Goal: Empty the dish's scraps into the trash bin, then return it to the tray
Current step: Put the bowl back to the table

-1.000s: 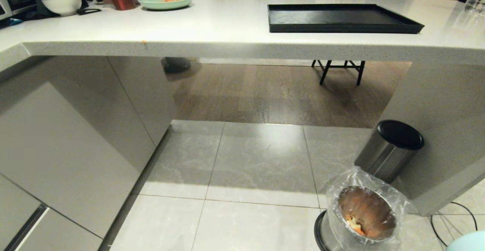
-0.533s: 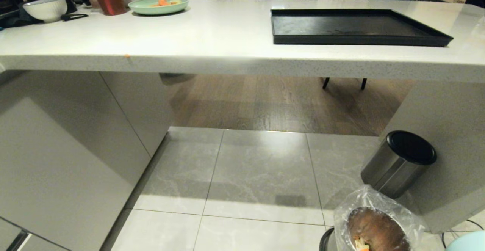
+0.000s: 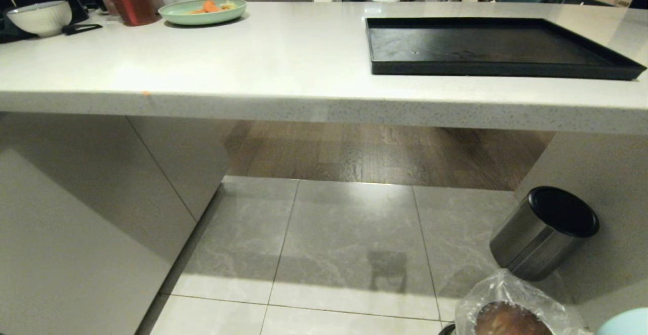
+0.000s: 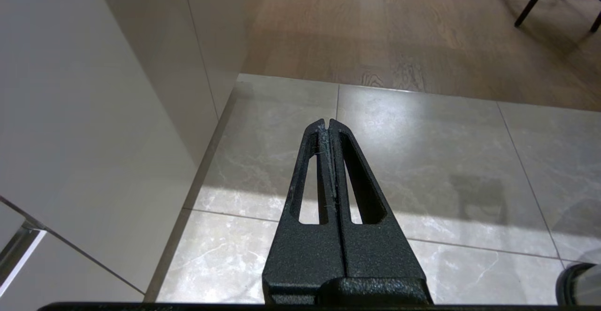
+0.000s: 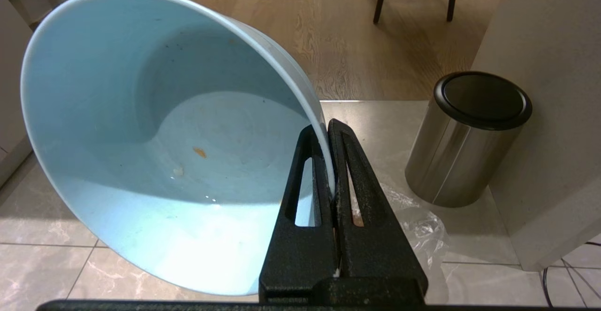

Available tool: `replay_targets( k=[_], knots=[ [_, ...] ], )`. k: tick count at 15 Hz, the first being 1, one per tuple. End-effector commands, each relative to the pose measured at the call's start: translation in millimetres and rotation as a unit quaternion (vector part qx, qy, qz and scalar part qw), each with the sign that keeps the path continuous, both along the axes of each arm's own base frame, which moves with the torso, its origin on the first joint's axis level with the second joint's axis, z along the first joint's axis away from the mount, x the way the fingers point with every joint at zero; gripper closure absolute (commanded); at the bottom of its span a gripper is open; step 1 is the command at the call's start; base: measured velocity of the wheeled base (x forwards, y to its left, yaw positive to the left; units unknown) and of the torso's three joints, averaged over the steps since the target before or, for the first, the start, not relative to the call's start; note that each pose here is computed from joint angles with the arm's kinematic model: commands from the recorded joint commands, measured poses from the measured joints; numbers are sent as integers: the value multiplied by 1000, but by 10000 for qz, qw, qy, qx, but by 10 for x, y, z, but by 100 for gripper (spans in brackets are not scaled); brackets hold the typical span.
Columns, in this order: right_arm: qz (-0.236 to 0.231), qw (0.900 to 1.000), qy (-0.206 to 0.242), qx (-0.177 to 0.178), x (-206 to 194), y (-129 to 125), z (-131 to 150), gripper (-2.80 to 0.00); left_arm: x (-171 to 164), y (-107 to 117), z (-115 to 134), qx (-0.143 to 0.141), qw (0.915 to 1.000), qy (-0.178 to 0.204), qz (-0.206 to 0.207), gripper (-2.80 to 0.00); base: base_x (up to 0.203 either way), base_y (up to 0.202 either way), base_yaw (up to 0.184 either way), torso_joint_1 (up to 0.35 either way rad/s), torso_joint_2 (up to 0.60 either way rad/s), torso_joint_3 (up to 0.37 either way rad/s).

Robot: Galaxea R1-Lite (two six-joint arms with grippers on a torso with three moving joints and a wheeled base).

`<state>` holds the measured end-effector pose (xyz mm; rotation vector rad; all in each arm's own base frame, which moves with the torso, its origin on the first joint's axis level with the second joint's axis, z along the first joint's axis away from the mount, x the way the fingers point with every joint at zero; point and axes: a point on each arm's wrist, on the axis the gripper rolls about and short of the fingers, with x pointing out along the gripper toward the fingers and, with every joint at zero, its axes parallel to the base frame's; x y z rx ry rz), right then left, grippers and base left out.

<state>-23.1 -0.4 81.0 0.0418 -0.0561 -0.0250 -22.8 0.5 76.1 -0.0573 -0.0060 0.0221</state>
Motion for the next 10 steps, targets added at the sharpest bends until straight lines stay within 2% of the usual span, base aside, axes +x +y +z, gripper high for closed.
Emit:
replay_targets(
  k=[1,7,10],
  knots=[
    [0,10000,1,1,1,0,1,0,1,0,1,-5,10000,3,4,0,0,0,0,0,0,0],
    [-9,10000,2,-29,1,0,1,0,0,0,0,-5,10000,-4,4,0,0,0,0,0,0,0],
    [-1,10000,2,-30,1,0,1,0,0,0,0,-5,10000,-4,4,0,0,0,0,-37,-242,-279]
  ],
)
